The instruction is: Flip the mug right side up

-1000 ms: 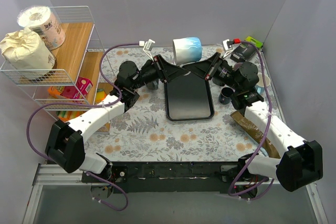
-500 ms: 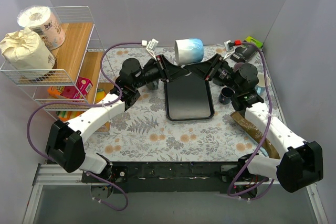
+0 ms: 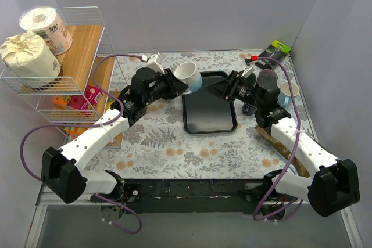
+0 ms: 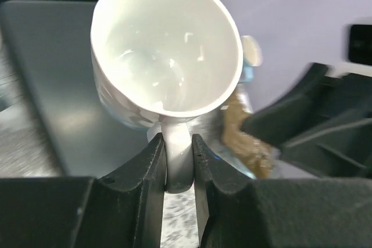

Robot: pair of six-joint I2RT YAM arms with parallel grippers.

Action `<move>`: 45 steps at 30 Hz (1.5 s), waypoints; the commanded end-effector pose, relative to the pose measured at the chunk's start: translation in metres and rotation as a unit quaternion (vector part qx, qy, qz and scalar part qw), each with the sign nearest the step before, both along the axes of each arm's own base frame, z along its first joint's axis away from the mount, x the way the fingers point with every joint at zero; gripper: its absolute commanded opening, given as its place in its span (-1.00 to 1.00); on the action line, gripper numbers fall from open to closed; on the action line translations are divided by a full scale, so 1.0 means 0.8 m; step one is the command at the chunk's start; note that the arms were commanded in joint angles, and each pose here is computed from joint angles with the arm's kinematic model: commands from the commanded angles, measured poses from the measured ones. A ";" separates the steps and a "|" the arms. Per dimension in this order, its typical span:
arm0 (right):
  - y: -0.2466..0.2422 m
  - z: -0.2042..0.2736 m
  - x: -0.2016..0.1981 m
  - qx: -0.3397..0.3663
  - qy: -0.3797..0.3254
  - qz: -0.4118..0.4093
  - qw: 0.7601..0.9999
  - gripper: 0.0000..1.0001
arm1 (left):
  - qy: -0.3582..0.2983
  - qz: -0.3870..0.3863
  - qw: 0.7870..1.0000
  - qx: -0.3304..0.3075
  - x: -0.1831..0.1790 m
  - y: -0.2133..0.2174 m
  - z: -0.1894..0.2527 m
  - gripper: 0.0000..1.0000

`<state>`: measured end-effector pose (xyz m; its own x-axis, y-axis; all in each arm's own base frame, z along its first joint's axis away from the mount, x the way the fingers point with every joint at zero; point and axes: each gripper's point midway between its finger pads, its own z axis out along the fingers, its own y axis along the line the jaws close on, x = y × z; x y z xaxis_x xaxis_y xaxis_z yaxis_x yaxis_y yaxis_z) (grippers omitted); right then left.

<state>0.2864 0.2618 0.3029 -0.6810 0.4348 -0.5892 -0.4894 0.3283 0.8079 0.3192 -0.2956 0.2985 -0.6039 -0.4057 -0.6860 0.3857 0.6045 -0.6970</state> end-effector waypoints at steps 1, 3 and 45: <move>-0.015 -0.024 -0.008 -0.055 0.002 -0.022 0.998 0.11 | -0.024 0.098 0.992 0.074 0.002 0.065 0.003 -1.00; -0.019 -0.035 -0.008 -0.070 0.005 -0.028 0.997 0.11 | -0.010 0.119 0.987 0.105 -0.003 0.084 -0.013 -1.00; -0.019 -0.070 -0.019 -0.098 0.053 -0.008 0.994 0.10 | 0.029 0.200 0.957 0.209 -0.061 0.163 -0.238 -0.63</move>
<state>0.2732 0.2434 0.2423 -0.7374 0.3472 -0.5794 -0.3731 0.5057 0.7778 0.2591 -0.1593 0.0946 -0.5616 -0.2797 -0.7787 0.0207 0.9361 -0.3512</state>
